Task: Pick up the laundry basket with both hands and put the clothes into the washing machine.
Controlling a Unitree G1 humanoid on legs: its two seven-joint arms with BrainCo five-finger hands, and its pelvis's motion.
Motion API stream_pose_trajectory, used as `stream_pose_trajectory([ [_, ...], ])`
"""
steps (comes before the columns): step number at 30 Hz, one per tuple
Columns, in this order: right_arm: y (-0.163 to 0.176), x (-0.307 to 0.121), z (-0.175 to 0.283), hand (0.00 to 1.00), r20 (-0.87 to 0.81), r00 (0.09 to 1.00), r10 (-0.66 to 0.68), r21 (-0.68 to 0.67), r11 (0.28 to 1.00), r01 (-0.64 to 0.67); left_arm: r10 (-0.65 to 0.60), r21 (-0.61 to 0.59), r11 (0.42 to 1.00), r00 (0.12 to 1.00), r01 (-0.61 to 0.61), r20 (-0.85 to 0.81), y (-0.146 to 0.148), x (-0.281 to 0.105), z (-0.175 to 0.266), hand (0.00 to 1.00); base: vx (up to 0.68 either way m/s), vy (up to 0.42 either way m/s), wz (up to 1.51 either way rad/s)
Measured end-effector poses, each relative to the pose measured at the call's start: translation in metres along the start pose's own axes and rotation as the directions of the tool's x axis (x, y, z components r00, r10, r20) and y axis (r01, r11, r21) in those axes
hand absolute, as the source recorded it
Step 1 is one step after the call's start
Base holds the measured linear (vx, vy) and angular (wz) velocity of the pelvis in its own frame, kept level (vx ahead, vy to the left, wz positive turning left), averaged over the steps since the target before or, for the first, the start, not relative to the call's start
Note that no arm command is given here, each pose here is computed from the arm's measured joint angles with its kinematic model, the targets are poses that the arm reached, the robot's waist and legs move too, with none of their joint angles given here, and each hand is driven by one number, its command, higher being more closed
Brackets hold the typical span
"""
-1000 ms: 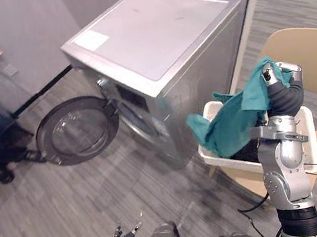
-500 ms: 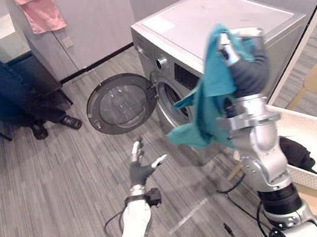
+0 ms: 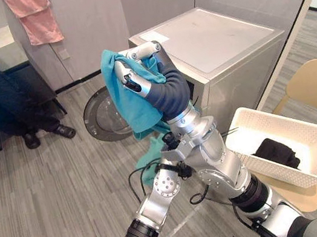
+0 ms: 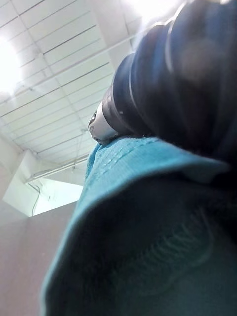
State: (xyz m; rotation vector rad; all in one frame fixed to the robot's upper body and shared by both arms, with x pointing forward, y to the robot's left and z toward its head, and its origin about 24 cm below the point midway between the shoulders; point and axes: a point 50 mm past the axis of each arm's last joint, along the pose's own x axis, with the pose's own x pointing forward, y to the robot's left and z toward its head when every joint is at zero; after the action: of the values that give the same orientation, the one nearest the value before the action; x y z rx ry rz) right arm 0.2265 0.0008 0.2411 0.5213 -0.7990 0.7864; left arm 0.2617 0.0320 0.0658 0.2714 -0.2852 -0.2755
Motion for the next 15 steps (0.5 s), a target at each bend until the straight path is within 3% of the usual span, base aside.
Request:
stream_pose_trajectory([
  [3, -0.001, -0.009, -0.005, 1.00, -0.025, 0.999, -0.020, 0.026, 0.999, 0.021, 0.019, -0.002, 1.000, 1.000, -0.019, -0.021, 0.002, -0.003, -0.004, 1.00, -0.01, -0.008, -0.07],
  [4, -0.003, -0.018, -0.010, 0.00, -0.055, 0.998, -0.039, 0.042, 0.998, 0.041, 0.035, -0.008, 0.999, 0.998, -0.035, -0.048, 0.004, -0.008, -0.010, 1.00, 0.02, -0.009, -0.05],
  [8, -0.020, -0.061, -0.025, 0.00, -0.183, 0.968, -0.170, 0.016, 0.984, 0.176, 0.127, -0.025, 0.991, 0.971, -0.135, -0.202, 0.020, -0.037, -0.038, 1.00, 0.02, -0.010, 0.02],
  [12, -0.058, -0.103, -0.019, 0.00, -0.245, 0.895, -0.373, -0.184, 0.924, 0.335, 0.238, -0.054, 0.962, 0.920, -0.267, -0.313, 0.041, -0.064, -0.054, 1.00, 0.06, -0.013, 0.18],
  [15, -0.073, -0.117, -0.011, 0.00, -0.238, 0.863, -0.445, -0.301, 0.879, 0.371, 0.288, -0.065, 0.943, 0.895, -0.328, -0.340, 0.054, -0.075, -0.057, 1.00, 0.08, -0.013, 0.08],
])
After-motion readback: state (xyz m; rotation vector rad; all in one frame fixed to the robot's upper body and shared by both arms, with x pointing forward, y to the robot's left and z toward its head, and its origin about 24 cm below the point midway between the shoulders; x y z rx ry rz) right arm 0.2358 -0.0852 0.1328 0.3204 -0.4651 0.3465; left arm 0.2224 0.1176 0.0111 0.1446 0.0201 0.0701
